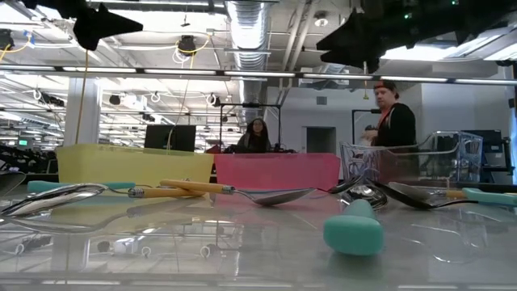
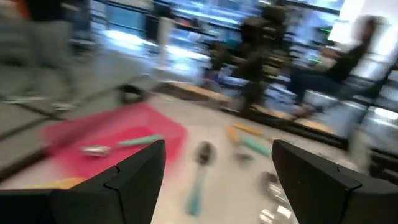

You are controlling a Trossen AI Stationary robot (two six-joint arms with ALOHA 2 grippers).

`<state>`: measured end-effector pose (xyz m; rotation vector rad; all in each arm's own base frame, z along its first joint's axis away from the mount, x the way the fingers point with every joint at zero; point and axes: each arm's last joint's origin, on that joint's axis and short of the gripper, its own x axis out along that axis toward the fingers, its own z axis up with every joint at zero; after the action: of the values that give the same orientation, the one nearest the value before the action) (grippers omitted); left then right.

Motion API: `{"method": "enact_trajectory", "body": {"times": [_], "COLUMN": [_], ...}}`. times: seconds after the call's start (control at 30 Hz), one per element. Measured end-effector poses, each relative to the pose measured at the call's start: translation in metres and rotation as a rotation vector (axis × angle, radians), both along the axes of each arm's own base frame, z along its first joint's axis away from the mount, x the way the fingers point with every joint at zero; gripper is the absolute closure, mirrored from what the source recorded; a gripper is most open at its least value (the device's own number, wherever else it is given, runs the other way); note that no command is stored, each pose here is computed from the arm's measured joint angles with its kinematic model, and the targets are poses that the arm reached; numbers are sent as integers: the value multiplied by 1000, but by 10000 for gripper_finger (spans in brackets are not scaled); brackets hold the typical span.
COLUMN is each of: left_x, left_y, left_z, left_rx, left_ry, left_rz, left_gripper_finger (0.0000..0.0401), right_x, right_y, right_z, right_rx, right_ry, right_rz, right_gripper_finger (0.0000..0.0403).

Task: Sort silverware by color (type)
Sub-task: Put the blue spoon into the transparent bin

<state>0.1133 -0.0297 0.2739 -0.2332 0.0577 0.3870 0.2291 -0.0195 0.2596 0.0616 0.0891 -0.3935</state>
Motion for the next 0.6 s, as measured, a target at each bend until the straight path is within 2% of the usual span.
{"method": "enact_trajectory", "body": {"times": [0.07, 0.13, 0.2, 0.3, 0.37, 0.6], "left_x": [-1, -4, -4, -3, -3, -3], "left_y": [3, 5, 3, -3, -5, -6], "left_z": [4, 7, 9, 11, 12, 13], "left_rx": [1, 10, 19, 22, 15, 19], "left_ry": [-39, -60, -64, -77, -93, -97], "left_rz": [111, 139, 36, -193, -280, -284], "left_gripper_finger": [121, 120, 121, 120, 121, 120], "right_x": [-3, -6, -5, -4, -4, -3], "right_y": [-3, -3, -2, 3, 5, 14], "right_z": [3, 6, 6, 6, 6, 6], "right_rx": [-4, 15, 24, 36, 46, 62], "right_ry": [-22, -44, -48, -48, -48, -51], "right_rz": [-101, -130, -89, 22, 68, 110], "right_gripper_finger": [168, 168, 168, 168, 168, 168]}}
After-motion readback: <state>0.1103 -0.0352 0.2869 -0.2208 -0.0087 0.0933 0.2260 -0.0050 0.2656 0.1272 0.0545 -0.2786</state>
